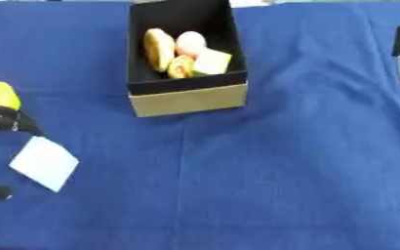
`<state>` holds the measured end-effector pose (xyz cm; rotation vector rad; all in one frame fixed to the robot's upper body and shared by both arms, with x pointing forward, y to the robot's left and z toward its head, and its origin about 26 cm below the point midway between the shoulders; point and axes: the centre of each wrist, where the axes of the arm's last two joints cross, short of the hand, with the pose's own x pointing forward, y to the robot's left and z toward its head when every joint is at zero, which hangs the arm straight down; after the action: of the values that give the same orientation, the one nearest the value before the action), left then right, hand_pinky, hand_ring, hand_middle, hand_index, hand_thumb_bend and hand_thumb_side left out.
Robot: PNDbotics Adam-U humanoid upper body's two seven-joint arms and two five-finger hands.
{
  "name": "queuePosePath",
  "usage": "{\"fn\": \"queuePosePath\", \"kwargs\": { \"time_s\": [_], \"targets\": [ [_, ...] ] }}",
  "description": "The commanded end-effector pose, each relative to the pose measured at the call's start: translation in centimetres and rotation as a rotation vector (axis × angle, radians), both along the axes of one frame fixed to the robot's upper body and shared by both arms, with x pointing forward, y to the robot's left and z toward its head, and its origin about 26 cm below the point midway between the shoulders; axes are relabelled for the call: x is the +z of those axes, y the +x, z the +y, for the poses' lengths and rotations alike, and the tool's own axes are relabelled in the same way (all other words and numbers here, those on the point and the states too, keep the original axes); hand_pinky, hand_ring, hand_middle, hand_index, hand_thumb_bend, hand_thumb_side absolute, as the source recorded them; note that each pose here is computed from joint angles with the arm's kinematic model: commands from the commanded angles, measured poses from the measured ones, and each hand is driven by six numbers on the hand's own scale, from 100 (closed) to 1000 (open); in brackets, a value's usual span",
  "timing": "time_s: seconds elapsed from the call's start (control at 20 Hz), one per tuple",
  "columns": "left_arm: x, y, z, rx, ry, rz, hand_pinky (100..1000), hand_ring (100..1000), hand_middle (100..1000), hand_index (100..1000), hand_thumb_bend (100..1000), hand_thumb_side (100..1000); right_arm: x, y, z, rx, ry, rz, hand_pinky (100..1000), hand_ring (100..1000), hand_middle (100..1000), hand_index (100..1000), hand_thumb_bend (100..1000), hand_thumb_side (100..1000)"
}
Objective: Pick up objects on the table and place them in the box.
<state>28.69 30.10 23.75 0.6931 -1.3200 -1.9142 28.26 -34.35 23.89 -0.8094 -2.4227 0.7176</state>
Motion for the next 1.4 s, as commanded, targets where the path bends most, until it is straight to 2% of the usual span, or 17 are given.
{"fn": "queuePosePath", "kwargs": {
  "time_s": [0.05,0.35,0.6,0.85,1.2,1.4],
  "targets": [
    [0.7,-0.1,-0.6,0.017,0.028,0.002,883,836,806,892,475,250,0.3,-0.2,0.2,-0.001,-0.005,-0.012,750,766,677,775,170,132],
    [1.3,0.2,-1.4,0.043,0.02,-0.01,883,839,809,895,452,240,-0.6,-0.2,0.5,-0.011,0.021,0.015,744,762,672,774,159,142],
    [1.7,0.3,-1.9,0.055,0.036,-0.011,873,825,791,862,374,209,-0.9,-0.2,0.7,-0.013,0.034,0.021,743,761,671,775,155,147],
    [1.6,0.4,-2.1,0.048,0.054,0.023,873,825,789,845,391,212,-1.3,-0.2,0.8,-0.019,0.051,0.026,740,760,670,775,147,154],
    [1.5,0.4,-2.4,0.028,0.099,0.101,877,830,799,858,421,164,-1.5,-0.1,1.0,-0.02,0.079,0.027,736,757,667,774,136,163],
    [1.5,0.5,-2.6,0.045,0.115,0.115,869,819,779,856,402,132,-1.7,-0.1,1.1,-0.019,0.092,0.033,734,755,665,773,129,169]
  ]
}}
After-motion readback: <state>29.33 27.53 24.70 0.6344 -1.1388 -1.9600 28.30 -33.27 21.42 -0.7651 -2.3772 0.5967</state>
